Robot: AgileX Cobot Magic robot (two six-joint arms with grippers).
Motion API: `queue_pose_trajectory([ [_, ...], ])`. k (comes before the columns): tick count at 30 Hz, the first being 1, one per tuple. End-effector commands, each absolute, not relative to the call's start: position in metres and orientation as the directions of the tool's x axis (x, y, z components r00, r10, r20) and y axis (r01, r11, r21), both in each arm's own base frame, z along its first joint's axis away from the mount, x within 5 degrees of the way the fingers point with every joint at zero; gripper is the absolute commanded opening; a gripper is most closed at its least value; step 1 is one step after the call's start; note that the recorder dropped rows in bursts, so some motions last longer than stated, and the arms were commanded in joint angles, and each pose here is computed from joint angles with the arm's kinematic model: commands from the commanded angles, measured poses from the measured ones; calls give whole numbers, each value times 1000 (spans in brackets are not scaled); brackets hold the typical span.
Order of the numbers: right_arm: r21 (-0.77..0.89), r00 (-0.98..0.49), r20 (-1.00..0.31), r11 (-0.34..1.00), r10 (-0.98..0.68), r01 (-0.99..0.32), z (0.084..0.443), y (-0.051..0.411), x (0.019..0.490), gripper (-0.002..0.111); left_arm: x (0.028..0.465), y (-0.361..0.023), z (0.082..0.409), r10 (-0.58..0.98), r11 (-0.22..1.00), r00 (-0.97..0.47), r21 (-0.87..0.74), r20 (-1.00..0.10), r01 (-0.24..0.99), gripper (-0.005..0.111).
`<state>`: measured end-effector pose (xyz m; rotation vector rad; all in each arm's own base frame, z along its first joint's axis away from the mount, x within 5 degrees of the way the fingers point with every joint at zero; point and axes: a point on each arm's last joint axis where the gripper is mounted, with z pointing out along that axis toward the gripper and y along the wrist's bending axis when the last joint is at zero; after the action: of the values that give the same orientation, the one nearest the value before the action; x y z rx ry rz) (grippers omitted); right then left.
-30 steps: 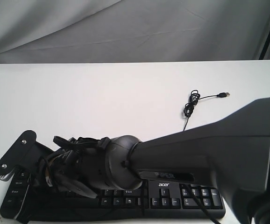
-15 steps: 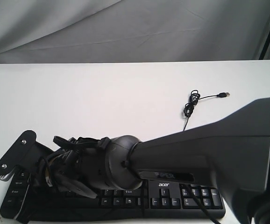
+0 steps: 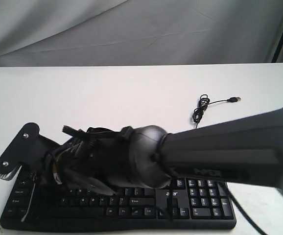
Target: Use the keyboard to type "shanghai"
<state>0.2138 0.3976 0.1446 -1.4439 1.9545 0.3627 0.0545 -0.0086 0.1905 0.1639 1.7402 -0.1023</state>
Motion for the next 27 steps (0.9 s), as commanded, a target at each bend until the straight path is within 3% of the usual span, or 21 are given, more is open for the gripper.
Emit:
queue_pose_trajectory([
  [1, -157, -177, -651, 359, -738, -920, 150, 366, 206, 0, 54, -9, 190, 50, 985, -167, 21, -985, 170, 0],
  [6, -113, -254, -661, 429, -706, -896, 137, 346, 217, 0, 54, -9, 190, 50, 985, -167, 21, -985, 170, 0],
  [27, -108, -255, -644, 416, -721, -903, 129, 342, 209, 0, 54, -9, 190, 50, 985, -167, 21, -985, 170, 0],
])
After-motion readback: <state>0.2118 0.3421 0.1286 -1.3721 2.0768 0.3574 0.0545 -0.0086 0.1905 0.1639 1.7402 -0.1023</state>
